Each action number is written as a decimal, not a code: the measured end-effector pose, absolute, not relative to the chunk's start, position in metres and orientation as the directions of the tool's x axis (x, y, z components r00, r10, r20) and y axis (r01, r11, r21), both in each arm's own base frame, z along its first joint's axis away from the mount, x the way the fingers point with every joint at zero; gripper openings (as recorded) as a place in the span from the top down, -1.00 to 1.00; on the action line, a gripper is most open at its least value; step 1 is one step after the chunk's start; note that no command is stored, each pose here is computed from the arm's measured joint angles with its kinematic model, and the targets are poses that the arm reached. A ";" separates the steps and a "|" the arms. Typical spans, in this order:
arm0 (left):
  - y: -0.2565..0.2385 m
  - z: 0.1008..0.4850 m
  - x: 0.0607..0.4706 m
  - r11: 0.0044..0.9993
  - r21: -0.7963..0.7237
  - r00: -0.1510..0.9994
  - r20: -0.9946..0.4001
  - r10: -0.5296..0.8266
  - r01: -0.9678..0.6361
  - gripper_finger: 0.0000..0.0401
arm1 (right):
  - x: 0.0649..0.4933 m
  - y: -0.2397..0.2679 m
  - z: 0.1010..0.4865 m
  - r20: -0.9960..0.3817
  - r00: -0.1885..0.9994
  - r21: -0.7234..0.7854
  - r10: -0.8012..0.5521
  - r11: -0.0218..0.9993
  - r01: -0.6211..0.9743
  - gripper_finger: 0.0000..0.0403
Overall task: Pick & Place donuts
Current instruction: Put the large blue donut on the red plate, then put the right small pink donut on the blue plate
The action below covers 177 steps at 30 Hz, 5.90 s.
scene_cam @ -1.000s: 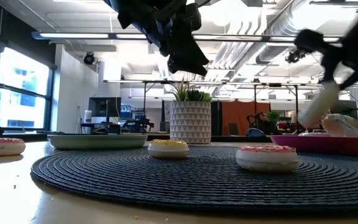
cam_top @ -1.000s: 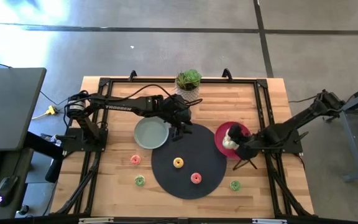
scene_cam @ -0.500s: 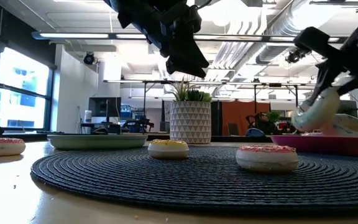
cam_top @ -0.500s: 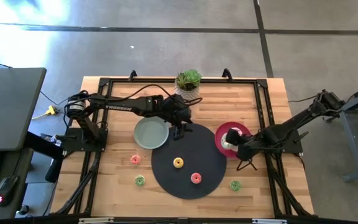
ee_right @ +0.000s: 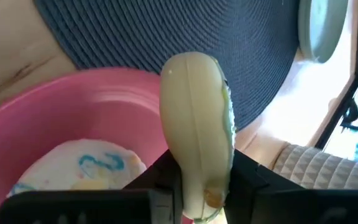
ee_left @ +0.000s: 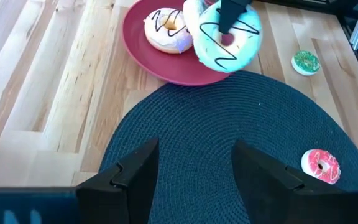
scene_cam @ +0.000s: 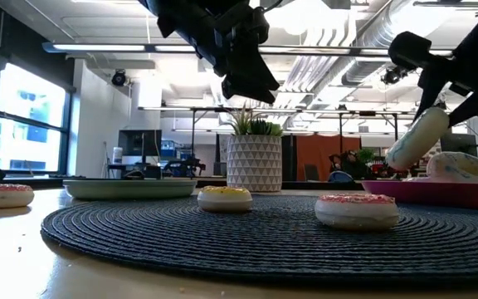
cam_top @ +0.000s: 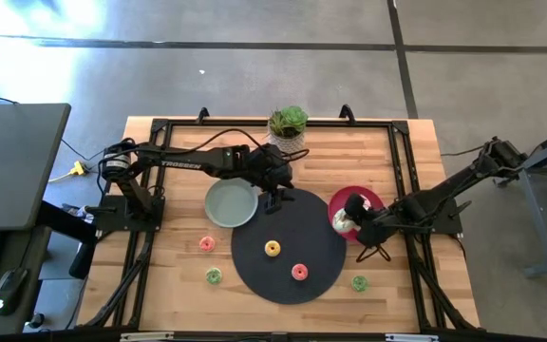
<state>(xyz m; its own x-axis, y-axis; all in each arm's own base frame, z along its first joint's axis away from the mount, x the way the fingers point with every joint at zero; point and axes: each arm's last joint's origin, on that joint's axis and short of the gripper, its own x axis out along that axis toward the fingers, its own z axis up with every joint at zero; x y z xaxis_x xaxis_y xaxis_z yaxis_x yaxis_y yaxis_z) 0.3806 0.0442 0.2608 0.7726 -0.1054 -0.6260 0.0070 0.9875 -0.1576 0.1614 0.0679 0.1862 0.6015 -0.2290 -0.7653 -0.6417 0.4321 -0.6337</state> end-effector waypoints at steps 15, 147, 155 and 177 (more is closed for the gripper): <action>0.044 0.261 0.381 0.987 -0.158 0.773 -0.625 -0.106 0.007 0.03 | 0.159 0.064 0.185 -0.743 0.588 -0.664 -0.321 0.464 -0.586 0.42; -0.007 0.332 0.176 0.972 -0.024 0.829 -0.529 0.184 -0.232 0.47 | 0.419 -0.024 0.172 -0.457 0.889 0.131 -0.019 0.987 0.088 0.91; -0.007 0.331 0.175 0.977 -0.034 0.825 -0.543 0.159 -0.211 0.47 | 0.440 -0.052 0.162 -0.502 0.865 0.204 0.024 0.975 0.092 0.89; -0.007 0.330 0.175 0.977 -0.030 0.819 -0.551 0.161 -0.213 0.47 | 0.442 -0.056 0.134 -0.559 0.829 0.159 -0.006 0.981 0.115 0.44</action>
<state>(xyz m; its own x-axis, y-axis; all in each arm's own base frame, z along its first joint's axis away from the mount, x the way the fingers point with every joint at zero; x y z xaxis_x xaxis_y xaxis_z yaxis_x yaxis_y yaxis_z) 0.1746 -0.0073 0.3297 0.8189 0.1613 -0.5507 -0.2126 0.9767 -0.0300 0.4421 -0.0561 0.1340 0.8288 -0.0065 -0.5594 0.1151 0.9805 0.1592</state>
